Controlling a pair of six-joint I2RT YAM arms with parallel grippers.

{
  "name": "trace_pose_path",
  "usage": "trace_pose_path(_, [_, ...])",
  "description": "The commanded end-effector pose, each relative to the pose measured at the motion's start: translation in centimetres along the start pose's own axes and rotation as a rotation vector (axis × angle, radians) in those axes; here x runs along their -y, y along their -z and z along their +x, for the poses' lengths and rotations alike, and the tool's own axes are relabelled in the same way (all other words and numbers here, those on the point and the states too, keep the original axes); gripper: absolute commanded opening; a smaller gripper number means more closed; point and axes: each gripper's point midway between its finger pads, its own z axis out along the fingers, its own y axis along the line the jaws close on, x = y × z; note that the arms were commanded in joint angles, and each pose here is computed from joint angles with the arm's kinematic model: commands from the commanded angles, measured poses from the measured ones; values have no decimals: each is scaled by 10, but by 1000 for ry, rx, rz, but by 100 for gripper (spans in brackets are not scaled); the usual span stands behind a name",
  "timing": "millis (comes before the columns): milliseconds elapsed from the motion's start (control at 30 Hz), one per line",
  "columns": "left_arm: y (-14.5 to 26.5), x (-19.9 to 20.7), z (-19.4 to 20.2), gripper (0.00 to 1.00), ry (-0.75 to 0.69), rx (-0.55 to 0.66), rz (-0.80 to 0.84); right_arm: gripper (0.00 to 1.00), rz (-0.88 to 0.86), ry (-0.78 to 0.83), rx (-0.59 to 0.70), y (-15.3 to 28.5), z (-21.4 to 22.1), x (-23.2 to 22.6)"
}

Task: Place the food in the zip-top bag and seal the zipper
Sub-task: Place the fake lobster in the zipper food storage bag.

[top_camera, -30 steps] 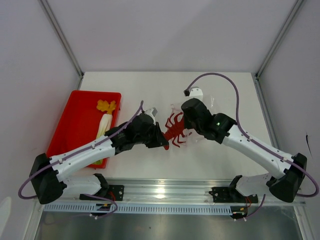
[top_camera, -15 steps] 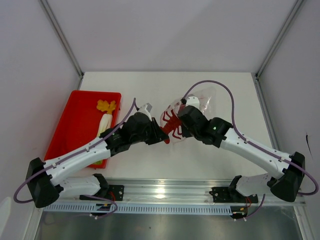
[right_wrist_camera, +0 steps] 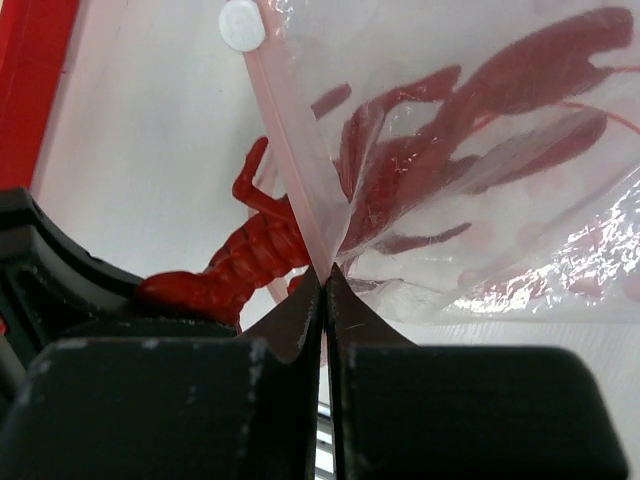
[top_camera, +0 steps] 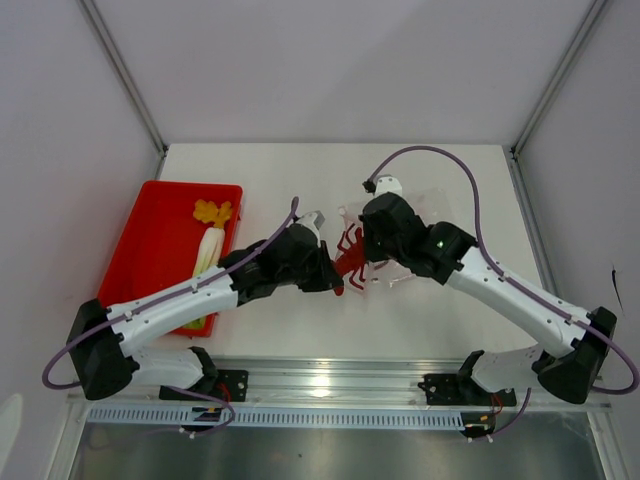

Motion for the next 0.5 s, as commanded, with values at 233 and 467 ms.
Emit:
trace_pose_path(233, [20, 20, -22, 1, -65, 116, 20, 0, -73, -19, -50, -7, -6, -16])
trace_pose_path(467, [16, 21, -25, 1, -83, 89, -12, 0, -117, -16, -38, 1, -7, -19])
